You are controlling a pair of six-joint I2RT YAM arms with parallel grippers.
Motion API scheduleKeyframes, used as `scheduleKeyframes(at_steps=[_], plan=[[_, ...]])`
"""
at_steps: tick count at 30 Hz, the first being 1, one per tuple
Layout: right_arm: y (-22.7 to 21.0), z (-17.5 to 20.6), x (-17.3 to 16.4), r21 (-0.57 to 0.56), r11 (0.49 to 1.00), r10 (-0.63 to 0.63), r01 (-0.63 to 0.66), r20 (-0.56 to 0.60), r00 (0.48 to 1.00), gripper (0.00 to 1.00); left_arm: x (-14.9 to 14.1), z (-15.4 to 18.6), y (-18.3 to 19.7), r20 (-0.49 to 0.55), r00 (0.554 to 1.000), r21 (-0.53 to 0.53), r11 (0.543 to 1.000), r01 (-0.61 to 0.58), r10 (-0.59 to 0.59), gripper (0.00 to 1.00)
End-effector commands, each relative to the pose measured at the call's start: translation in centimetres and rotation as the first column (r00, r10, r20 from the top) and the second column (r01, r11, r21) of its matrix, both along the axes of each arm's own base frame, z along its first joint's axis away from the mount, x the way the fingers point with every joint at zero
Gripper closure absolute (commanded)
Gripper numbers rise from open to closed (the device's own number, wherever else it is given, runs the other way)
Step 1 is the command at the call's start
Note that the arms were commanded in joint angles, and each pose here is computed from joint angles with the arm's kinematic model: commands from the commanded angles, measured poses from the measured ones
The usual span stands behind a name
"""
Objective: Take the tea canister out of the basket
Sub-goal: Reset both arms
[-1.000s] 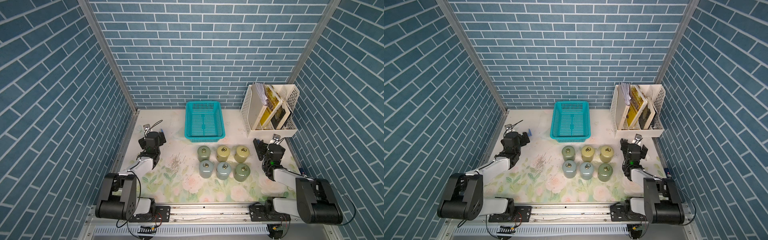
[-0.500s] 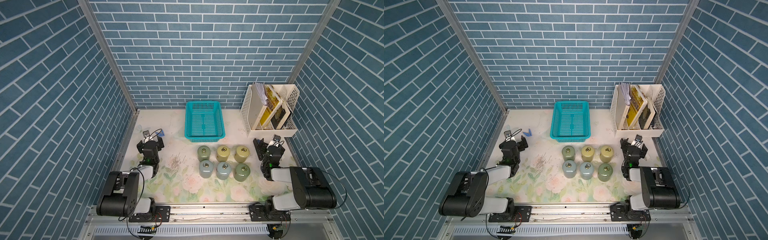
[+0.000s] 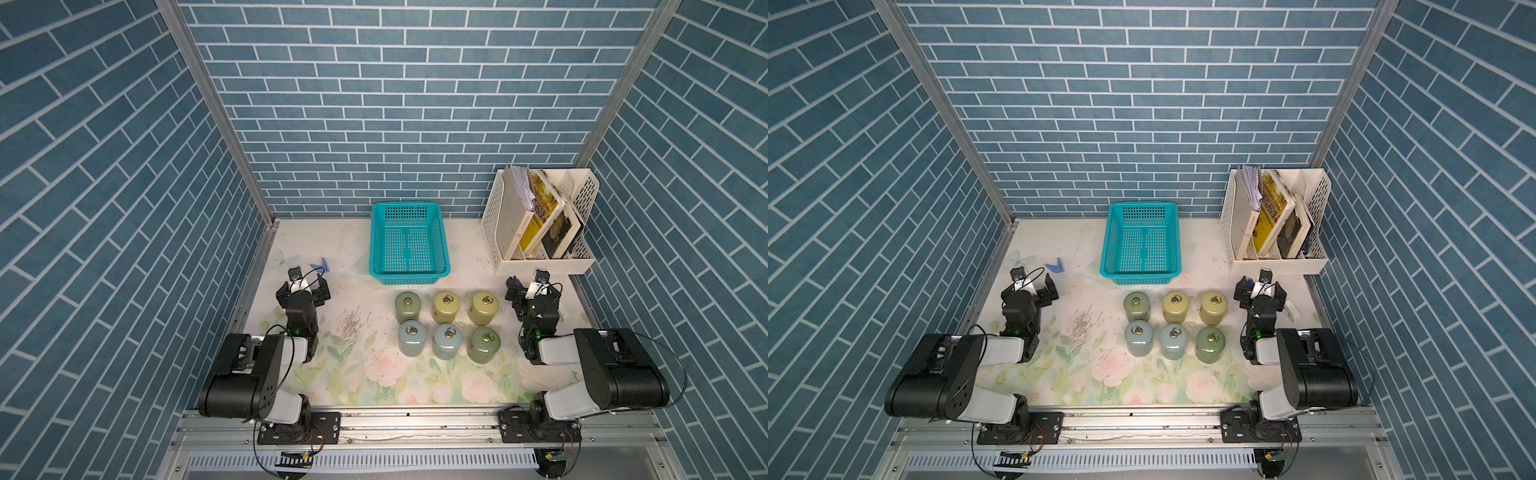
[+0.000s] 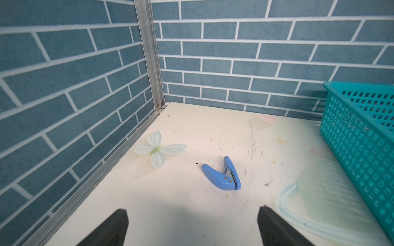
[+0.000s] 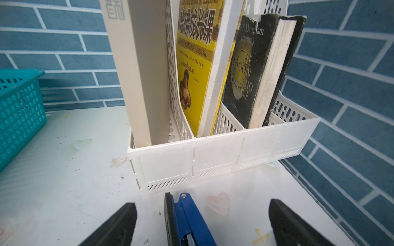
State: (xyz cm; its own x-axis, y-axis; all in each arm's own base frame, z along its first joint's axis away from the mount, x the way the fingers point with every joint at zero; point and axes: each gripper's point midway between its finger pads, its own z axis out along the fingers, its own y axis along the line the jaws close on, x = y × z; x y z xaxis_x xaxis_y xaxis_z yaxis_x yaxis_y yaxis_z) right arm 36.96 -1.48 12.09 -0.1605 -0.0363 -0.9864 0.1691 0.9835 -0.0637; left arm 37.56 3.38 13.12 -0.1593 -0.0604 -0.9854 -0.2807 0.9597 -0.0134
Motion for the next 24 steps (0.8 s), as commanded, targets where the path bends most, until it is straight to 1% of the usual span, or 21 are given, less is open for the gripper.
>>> scheduleKeyframes(at_steps=[1,2,3,4,8,9,24], plan=[[0.63,0.94,-0.26,-0.028,0.999,0.039,-0.037,0.061,0.997,0.0,-0.19,0.37,-0.2,0.033,0.999,0.012,1.0,0.025,-0.025,0.0],[0.62,0.57,-0.18,-0.025,0.999,0.035,-0.034,0.036,0.999,0.0,-0.29,0.32,-0.2,0.035,0.999,0.012,1.0,0.025,-0.026,0.0],[0.6,0.89,-0.22,-0.027,0.999,0.036,-0.035,0.056,0.998,0.0,-0.4,0.28,-0.24,0.038,0.999,0.011,1.0,0.028,-0.028,0.0],[0.58,0.62,-0.15,-0.027,0.999,0.034,-0.033,0.038,0.999,0.0,-0.51,0.3,-0.2,0.045,0.999,0.011,1.0,0.026,-0.026,0.0],[0.61,0.72,-0.16,-0.026,0.999,0.035,-0.034,0.046,0.998,0.0,-0.7,0.01,-0.26,0.047,0.998,0.014,0.999,0.03,-0.031,0.0],[0.61,0.71,-0.17,-0.025,0.999,0.036,-0.034,0.044,0.998,0.0,-0.9,0.08,-0.3,0.061,0.998,0.018,0.999,0.034,-0.035,0.0],[0.61,0.74,-0.21,-0.025,0.999,0.036,-0.035,0.046,0.998,0.0,-0.85,0.03,-0.37,0.058,0.998,0.017,0.999,0.037,-0.038,0.0]])
